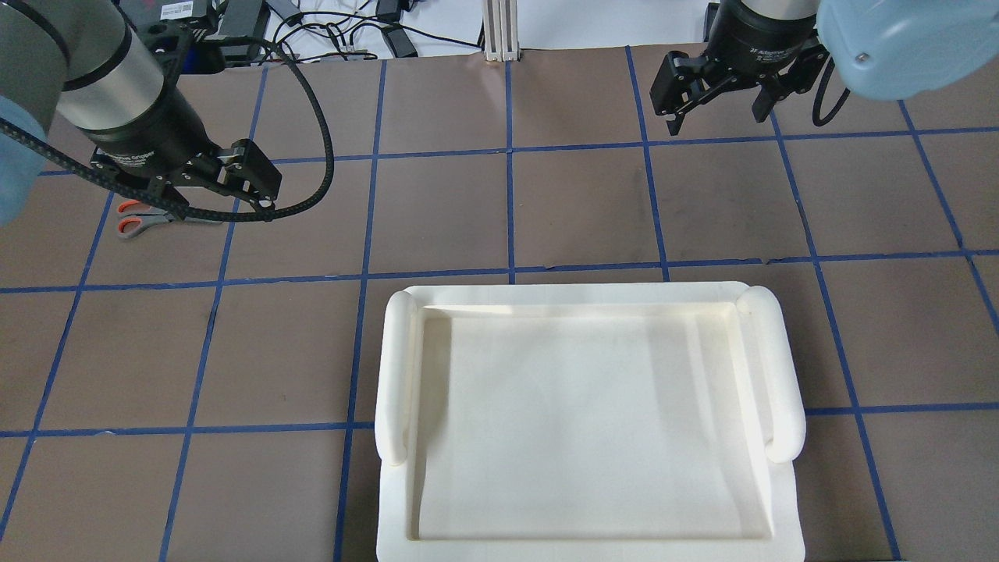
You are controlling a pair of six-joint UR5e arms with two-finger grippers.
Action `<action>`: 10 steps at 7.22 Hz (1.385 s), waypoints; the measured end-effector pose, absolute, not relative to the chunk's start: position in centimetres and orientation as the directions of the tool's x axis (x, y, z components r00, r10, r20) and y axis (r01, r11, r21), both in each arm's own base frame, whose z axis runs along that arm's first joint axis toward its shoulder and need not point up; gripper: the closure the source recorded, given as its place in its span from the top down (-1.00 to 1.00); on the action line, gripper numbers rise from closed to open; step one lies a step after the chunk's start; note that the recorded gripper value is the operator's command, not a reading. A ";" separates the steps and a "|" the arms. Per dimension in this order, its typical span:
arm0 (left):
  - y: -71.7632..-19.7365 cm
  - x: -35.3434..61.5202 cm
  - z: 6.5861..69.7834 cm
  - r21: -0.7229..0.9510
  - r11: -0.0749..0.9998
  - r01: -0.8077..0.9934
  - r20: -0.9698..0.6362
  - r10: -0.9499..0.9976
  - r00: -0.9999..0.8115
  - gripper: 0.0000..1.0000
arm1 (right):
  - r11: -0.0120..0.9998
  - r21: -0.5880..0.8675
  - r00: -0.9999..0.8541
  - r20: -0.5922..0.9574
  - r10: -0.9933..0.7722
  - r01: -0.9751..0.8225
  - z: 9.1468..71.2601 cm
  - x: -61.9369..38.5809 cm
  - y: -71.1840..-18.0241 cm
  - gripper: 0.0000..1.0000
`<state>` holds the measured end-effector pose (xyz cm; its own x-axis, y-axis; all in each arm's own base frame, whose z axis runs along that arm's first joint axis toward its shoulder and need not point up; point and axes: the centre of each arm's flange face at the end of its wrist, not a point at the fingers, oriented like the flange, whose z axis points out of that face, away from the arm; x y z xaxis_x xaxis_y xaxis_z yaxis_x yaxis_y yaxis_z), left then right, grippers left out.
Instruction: Place scissors in drawer with both arms
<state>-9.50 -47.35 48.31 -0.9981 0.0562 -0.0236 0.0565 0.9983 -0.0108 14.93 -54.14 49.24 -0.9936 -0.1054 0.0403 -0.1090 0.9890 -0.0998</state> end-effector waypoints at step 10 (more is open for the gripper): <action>-49.3 0.2 47.1 0.021 0.917 0.399 -0.021 0.399 -0.917 1.00 | 0.615 0.013 -0.615 -0.018 -0.788 -0.789 42.2 24.4 -54.5 1.00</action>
